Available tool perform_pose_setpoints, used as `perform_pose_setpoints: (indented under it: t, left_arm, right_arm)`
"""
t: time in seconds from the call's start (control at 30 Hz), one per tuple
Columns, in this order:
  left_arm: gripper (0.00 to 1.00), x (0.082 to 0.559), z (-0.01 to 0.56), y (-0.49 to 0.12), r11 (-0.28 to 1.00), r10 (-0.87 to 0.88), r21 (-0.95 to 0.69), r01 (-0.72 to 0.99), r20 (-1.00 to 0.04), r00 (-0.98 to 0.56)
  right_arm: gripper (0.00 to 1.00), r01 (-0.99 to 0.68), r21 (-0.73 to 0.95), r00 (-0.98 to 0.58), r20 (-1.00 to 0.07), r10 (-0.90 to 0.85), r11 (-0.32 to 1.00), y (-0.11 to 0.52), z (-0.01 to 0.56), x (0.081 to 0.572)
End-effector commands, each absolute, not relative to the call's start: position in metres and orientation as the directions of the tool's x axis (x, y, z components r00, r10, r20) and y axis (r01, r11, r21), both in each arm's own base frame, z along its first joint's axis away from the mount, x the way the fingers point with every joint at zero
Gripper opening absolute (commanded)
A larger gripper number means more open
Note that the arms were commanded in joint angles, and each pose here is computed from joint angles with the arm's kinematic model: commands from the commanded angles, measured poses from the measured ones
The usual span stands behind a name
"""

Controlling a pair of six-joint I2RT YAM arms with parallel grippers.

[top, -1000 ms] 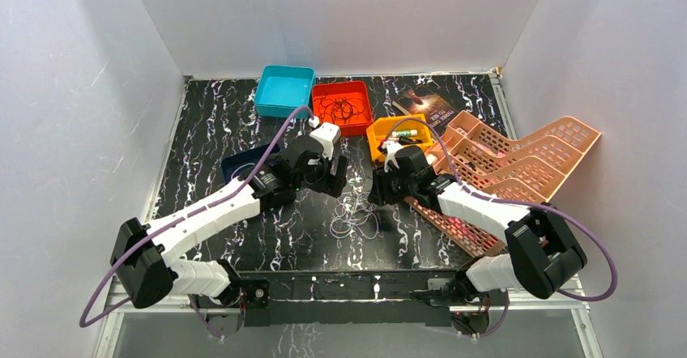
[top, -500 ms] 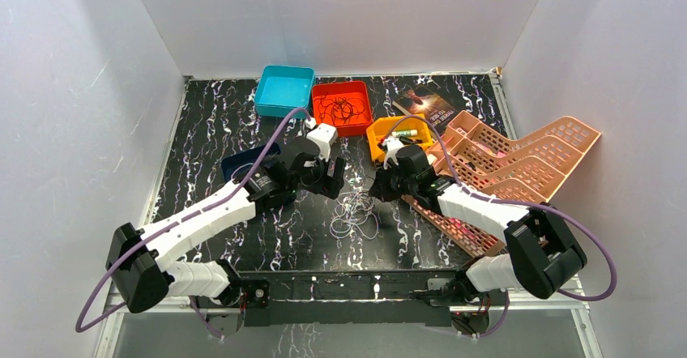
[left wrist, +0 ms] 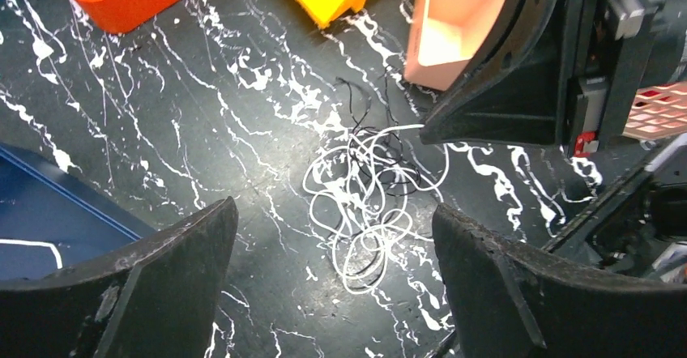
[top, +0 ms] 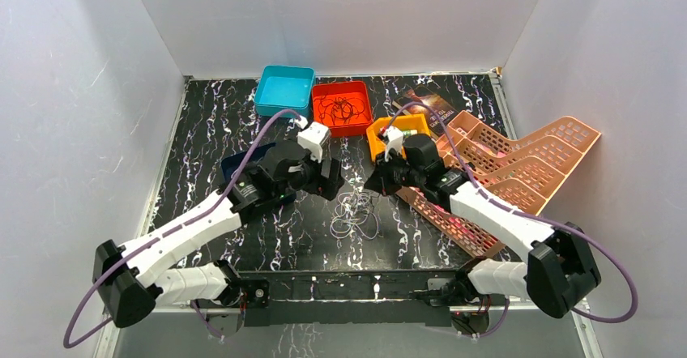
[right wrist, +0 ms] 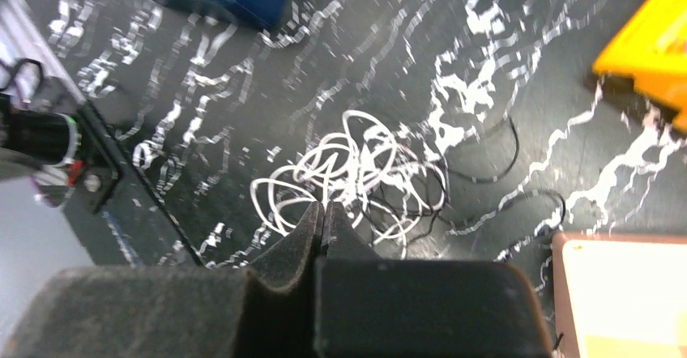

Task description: Untangle the cables

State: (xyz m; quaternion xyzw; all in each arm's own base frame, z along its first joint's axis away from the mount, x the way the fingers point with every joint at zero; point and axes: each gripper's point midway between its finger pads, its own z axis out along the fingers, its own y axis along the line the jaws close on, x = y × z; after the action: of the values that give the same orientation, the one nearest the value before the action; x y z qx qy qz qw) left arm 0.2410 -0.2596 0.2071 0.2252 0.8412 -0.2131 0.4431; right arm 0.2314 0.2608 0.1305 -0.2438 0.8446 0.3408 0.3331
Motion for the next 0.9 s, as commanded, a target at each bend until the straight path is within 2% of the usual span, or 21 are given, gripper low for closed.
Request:
perform_pose_setpoints:
  t: [0.0,0.37,0.6,0.87]
  left_arm:
    - [0.91,0.237,0.25,-0.265,0.754,0.097,-0.184,0.631,-0.919,-0.383]
    - [0.98,0.232,0.296,-0.261,0.691,-0.094,-0.133,0.71,-0.991,-0.094]
    - [0.98,0.233,0.305,-0.263,0.676,-0.113,-0.07,0.734,-0.994,0.009]
    - [0.98,0.22,0.31,-0.273,0.597,-0.098,0.039,0.802,-0.988,0.121]
  right_arm:
    - [0.0,-0.732,0.413,-0.567,-0.811,-0.147,0.542,0.277,0.2,0.23]
    - [0.0,-0.749,0.395,-0.504,-0.861,-0.071,0.531,0.276,0.256,0.233]
    - [0.0,-0.762,0.365,-0.452,-0.891,-0.036,0.535,0.274,0.268,0.236]
    - [0.0,-0.777,0.346,-0.426,-0.904,-0.034,0.526,0.273,0.279,0.234]
